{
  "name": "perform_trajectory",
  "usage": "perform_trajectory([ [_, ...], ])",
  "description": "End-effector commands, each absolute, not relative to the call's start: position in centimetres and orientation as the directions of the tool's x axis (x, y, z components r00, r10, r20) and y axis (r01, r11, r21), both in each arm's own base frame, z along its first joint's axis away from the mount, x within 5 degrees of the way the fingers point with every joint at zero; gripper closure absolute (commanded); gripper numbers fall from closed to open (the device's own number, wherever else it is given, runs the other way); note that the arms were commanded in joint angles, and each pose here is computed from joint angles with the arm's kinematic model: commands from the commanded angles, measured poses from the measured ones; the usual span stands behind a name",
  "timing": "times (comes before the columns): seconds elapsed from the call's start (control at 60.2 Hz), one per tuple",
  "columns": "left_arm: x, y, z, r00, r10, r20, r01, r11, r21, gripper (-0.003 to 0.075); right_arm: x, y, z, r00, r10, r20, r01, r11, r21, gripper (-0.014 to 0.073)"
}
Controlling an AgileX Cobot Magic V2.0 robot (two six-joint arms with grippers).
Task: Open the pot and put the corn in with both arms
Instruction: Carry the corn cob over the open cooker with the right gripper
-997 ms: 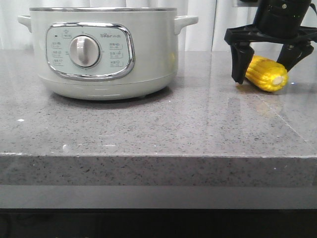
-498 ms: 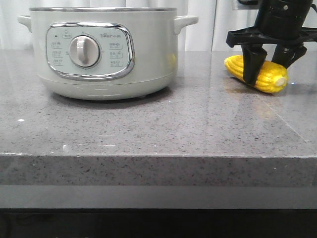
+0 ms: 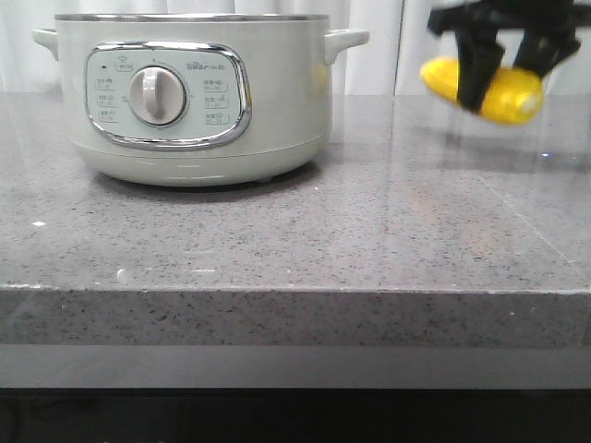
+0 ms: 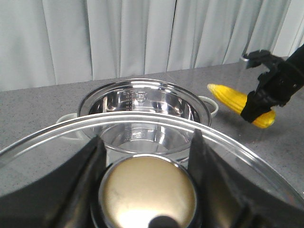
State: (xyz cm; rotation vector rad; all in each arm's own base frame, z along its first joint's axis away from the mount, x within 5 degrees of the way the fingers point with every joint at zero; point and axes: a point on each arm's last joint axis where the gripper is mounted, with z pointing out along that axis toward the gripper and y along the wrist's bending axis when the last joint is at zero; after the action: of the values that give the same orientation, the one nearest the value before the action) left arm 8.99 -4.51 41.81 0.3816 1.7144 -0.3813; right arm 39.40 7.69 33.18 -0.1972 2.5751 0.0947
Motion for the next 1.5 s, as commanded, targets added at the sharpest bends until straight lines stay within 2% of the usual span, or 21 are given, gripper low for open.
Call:
perform_trajectory([
  [0.0, 8.7, -4.2, 44.3, -0.011, -0.06, -0.998, 0.438, 0.897, -0.058, 0.0531, 37.2, 7.3, 40.0, -0.707, -0.126, -0.696, -0.181, 0.984, 0.005, 0.0339],
  [0.166, 8.7, -4.2, 44.3, -0.011, -0.06, -0.998, 0.438, 0.897, -0.058, 0.0531, 35.3, 8.2, 44.0, -0.614, -0.167, -0.771, -0.242, 0.97, -0.018, 0.0339],
  [0.316, 8.7, -4.2, 44.3, -0.011, -0.06, -0.998, 0.438, 0.897, -0.058, 0.0531, 34.0, 10.7, 46.6, -0.527, -0.199, -0.826, -0.334, 0.942, -0.014, 0.0339],
  [0.582, 8.7, -4.2, 44.4, -0.009, -0.061, -0.998, 0.438, 0.897, -0.058, 0.0531, 32.7, 16.9, 48.2, -0.361, -0.184, -0.914, -0.522, 0.852, 0.035, 0.0339],
  [0.814, 8.7, -4.2, 44.4, -0.004, -0.063, -0.998, 0.437, 0.898, -0.058, 0.0531, 33.0, 22.4, 47.0, -0.331, -0.195, -0.923, -0.62, 0.782, 0.057, 0.0339],
  [0.964, 8.7, -4.2, 44.4, -0.004, -0.063, -0.998, 0.437, 0.898, -0.058, 0.0531, 34.1, 25.0, 45.2, -0.366, -0.252, -0.896, -0.654, 0.755, 0.055, 0.0339],
  [1.329, 8.7, -4.2, 44.4, -0.004, -0.063, -0.998, 0.437, 0.898, -0.058, 0.0531, 36.9, 26.7, 40.6, -0.469, -0.379, -0.798, -0.652, 0.758, 0.024, 0.0339],
  [1.479, 8.7, -4.2, 44.4, -0.004, -0.063, -0.998, 0.437, 0.898, -0.058, 0.0531, 37.2, 26.8, 39.9, -0.479, -0.395, -0.784, -0.65, 0.76, 0.014, 0.0336],
])
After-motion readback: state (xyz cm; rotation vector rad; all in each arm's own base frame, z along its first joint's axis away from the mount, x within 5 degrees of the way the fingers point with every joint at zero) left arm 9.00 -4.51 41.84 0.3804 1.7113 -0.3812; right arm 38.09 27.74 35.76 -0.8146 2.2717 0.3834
